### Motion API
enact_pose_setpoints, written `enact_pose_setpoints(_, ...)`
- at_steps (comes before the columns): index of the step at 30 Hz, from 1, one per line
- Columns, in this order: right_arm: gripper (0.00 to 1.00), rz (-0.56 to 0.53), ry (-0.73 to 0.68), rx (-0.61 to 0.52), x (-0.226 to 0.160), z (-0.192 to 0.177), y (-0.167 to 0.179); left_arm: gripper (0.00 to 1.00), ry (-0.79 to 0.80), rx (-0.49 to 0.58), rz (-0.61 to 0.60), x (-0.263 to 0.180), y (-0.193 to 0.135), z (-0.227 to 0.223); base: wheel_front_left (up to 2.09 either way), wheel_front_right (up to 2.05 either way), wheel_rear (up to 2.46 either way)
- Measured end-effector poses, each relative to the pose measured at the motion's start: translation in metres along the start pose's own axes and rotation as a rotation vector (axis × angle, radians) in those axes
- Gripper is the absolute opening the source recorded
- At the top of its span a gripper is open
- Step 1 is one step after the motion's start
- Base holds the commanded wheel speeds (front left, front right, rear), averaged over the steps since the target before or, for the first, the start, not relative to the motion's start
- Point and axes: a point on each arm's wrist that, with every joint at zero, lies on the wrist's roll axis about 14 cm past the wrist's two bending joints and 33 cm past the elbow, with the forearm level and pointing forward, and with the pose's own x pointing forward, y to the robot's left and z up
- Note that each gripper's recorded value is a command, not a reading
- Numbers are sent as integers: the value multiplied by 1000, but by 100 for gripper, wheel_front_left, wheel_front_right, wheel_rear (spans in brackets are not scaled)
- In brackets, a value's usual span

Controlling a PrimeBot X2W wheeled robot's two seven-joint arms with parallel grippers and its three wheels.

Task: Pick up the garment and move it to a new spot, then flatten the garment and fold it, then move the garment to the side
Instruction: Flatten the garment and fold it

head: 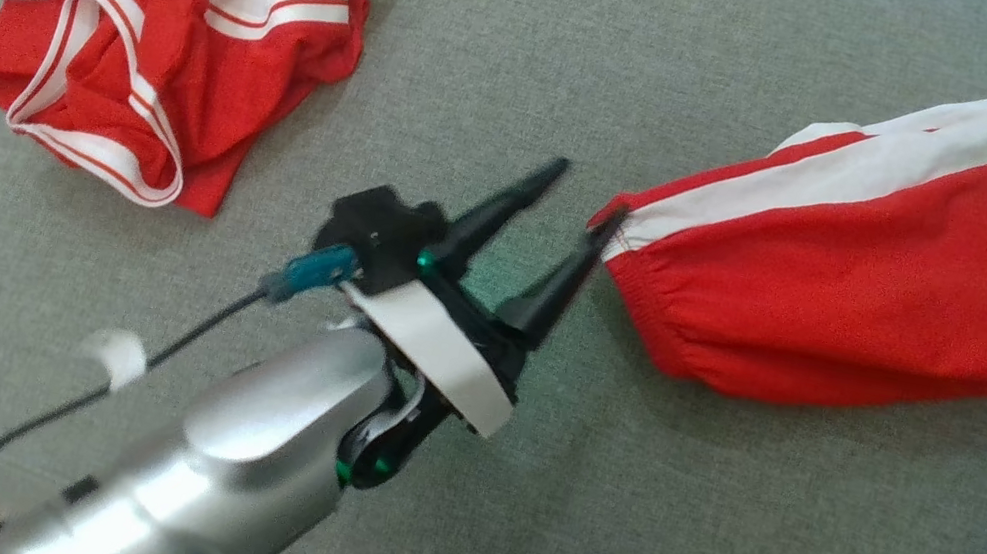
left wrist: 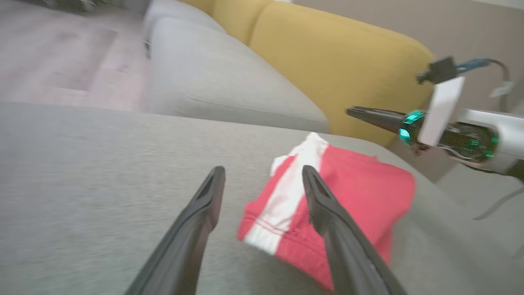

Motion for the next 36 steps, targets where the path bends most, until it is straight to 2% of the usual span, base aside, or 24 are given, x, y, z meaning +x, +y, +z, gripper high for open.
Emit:
enact_pose_setpoints(1, 100, 0, 0, 0, 0, 0, 0, 100, 0, 0, 0, 0, 0, 0, 0, 0, 0)
enact_pose_setpoints(7, 100, -35, 99, 81, -20, -46, -11, 100, -149, 152, 245, -20, 28, 26, 0, 0, 0)
enact_pose_setpoints(11, 100, -83, 128, 123, -18, -58, -27, 100, -236, 247, 378, -41, 34, 41, 0, 0, 0)
enact_pose_setpoints(20, 98, -107, 296, 113, -7, -96, -31, 100, -287, 325, 461, -69, 32, 51, 0, 0, 0)
enact_pose_setpoints(21, 45, -106, 305, 114, -5, -96, -30, 100, -288, 328, 474, -72, 35, 51, 0, 0, 0)
enact_pose_setpoints(22, 0, -105, 309, 113, -4, -96, -30, 100, -287, 325, 486, -75, 37, 51, 0, 0, 0)
enact_pose_setpoints(29, 0, -120, 274, 163, -9, -91, -25, 100, -283, 317, 512, -85, 38, 46, 0, 0, 0)
enact_pose_setpoints(36, 0, -258, 277, 206, -61, -100, -61, 100, -288, 301, 450, -73, 25, 43, 0, 0, 0)
